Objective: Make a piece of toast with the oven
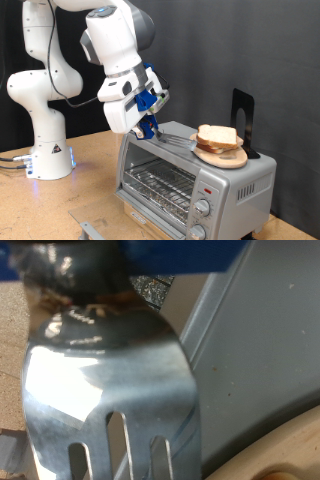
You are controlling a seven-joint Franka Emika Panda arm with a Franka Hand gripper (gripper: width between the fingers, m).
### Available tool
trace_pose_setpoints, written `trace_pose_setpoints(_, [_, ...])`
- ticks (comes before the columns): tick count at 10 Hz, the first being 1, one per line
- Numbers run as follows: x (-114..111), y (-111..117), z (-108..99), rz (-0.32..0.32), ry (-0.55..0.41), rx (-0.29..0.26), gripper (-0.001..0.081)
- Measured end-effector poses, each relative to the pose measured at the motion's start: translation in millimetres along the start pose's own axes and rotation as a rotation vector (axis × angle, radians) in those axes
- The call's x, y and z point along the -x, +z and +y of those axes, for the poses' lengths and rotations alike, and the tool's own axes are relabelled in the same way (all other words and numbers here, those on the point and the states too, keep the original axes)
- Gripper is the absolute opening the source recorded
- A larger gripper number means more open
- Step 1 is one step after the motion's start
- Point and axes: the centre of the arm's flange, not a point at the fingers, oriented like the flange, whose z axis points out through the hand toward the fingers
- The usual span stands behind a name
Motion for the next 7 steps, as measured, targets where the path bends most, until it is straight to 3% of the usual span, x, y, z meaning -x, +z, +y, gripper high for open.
trace_pose_setpoints(7, [-2.3, -5.7, -3.8, 0.012, -0.009, -0.022, 0.0448])
